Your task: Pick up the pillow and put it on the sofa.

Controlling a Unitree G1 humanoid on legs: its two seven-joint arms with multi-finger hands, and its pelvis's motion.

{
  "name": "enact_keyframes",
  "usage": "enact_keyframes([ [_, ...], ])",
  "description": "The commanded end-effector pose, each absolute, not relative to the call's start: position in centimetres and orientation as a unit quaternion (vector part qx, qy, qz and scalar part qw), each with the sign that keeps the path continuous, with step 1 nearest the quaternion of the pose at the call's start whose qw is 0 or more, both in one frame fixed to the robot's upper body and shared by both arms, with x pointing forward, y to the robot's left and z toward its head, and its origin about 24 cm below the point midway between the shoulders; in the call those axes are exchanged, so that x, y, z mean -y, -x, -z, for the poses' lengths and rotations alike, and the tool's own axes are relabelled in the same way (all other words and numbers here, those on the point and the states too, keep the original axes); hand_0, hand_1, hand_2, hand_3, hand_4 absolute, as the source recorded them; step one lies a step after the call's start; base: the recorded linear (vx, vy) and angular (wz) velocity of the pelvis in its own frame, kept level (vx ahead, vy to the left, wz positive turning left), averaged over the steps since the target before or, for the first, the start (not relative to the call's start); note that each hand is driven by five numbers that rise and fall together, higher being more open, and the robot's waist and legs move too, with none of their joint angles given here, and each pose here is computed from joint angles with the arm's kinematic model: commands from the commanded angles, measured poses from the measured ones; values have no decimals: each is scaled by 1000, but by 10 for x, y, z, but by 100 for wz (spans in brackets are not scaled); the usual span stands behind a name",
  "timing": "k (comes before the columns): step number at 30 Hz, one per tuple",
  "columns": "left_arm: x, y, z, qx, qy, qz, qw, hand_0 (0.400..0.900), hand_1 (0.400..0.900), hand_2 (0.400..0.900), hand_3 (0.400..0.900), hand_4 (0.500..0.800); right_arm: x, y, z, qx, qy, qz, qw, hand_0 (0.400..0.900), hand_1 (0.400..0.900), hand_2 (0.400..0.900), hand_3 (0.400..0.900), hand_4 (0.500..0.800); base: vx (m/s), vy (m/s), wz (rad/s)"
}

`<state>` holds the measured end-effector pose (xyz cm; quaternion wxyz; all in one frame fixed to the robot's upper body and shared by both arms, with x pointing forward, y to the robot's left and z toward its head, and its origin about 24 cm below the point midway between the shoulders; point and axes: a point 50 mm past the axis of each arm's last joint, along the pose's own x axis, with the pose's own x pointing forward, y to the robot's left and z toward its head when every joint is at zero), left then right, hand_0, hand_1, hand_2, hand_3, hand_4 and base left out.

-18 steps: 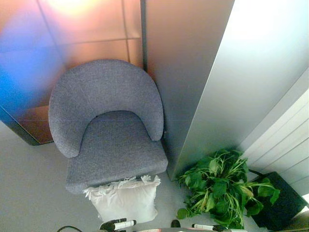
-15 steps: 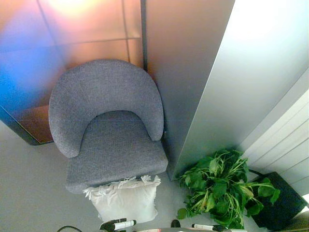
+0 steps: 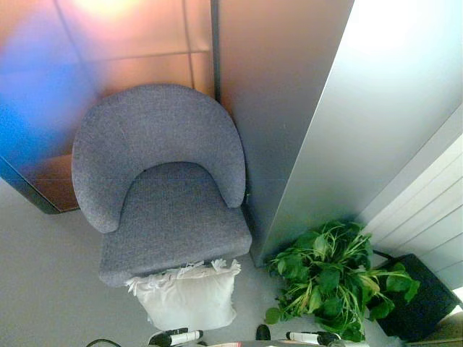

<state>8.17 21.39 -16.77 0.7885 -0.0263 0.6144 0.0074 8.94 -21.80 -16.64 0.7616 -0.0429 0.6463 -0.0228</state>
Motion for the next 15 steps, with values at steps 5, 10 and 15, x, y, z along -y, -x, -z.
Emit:
enact_keyframes([
  [5,-201,-157,148,-533,28,9,846,900,900,900,900,800,211,-194,130,-487,134,-15,863,900,900,900,900,800,-163,-9,18],
  [10,-203,-196,130,-484,42,0,874,900,900,900,900,800,195,-253,94,-382,146,-3,912,900,900,900,900,800,-93,-1,16],
  [15,-215,-199,123,-428,45,7,903,900,900,900,900,800,197,-290,57,-289,154,16,945,900,900,900,900,800,-84,13,26],
])
